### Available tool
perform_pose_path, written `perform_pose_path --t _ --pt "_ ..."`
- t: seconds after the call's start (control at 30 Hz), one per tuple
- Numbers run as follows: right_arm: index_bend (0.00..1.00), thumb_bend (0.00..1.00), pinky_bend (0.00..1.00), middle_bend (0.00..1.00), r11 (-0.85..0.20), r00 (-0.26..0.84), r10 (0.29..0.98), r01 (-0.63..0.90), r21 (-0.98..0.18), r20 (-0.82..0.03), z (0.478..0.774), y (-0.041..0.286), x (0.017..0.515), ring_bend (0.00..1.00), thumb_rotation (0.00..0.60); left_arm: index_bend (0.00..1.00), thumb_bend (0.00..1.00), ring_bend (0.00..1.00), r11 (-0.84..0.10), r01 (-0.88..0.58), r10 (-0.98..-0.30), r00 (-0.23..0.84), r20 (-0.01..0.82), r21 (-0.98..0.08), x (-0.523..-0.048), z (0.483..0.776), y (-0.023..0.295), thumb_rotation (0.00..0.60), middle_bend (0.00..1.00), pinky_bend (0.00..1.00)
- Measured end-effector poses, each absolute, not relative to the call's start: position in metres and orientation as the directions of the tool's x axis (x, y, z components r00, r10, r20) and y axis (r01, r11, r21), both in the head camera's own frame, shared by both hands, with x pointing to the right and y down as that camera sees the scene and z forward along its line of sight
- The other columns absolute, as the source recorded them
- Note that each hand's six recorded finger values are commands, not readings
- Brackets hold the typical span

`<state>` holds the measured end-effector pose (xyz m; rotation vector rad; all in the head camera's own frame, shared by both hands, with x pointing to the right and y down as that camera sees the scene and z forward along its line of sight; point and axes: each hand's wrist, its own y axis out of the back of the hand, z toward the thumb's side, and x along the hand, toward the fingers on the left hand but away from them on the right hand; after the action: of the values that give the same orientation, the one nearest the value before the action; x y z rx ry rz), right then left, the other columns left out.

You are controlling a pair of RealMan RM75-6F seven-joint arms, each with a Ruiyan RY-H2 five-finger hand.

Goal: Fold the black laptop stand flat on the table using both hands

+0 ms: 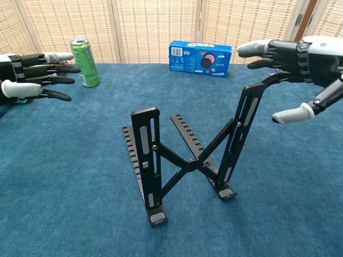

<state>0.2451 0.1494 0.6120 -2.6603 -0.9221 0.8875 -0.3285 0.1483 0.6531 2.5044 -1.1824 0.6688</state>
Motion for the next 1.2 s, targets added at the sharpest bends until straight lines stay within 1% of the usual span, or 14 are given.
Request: perform_pose_path --t 0.1,0.2,0.4,0.6,0.73,0.83,0.97,1.2 --pt "0.00 0.00 0.21 0.00 -0.795 0.634 0.607 0.476 -0.376 -0.480 0.616 0.153 0.237 0.00 0.600 0.01 0.15 0.08 -0.638 -0.770 -0.667 0.529 0.524 -0.034 -0.336 0.653 0.145 0.600 0.12 0.19" --pt "0.00 0.00 0.21 0.00 -0.800 0.641 0.600 0.458 -0.388 -0.479 0.621 0.155 0.226 0.00 0.600 0.01 0.15 0.08 -0.624 -0.775 -0.697 0.497 0.517 -0.096 -0.341 0.650 0.140 0.600 0.12 0.19" --pt "0.00 0.00 0.21 0.00 -0.794 0.643 0.604 0.433 -0.426 -0.471 0.631 0.151 0.207 0.00 0.600 0.01 0.15 0.08 -0.615 -0.772 -0.721 0.469 0.509 -0.160 -0.347 0.645 0.138 0.600 0.12 0.19" --pt "0.00 0.00 0.21 0.00 -0.766 0.622 0.636 0.434 -0.474 -0.458 0.643 0.139 0.190 0.00 0.600 0.01 0.15 0.08 -0.612 -0.758 -0.738 0.447 0.506 -0.225 -0.354 0.641 0.137 0.600 0.12 0.19" --pt "0.00 0.00 0.21 0.00 -0.741 0.592 0.666 0.456 -0.493 -0.453 0.652 0.128 0.182 0.00 0.600 0.01 0.15 0.08 -0.613 -0.753 -0.739 0.438 0.512 -0.241 -0.356 0.641 0.137 0.600 0.12 0.19" --pt "0.00 0.00 0.19 0.00 -0.717 0.568 0.693 0.483 -0.502 -0.444 0.656 0.119 0.179 0.00 0.600 0.01 0.15 0.08 -0.620 -0.740 -0.738 0.437 0.515 -0.261 -0.358 0.641 0.137 0.600 0.12 0.19" --pt "0.00 0.00 0.16 0.00 -0.683 0.542 0.727 0.510 -0.524 -0.421 0.656 0.109 0.180 0.00 0.600 0.01 0.15 0.08 -0.633 -0.715 -0.737 0.436 0.517 -0.299 -0.360 0.641 0.134 0.600 0.12 0.19" --pt "0.00 0.00 0.15 0.00 -0.635 0.501 0.770 0.536 -0.556 -0.396 0.649 0.100 0.196 0.00 0.600 0.01 0.15 0.08 -0.665 -0.653 -0.722 0.437 0.537 -0.362 -0.361 0.644 0.131 0.600 0.12 0.19"
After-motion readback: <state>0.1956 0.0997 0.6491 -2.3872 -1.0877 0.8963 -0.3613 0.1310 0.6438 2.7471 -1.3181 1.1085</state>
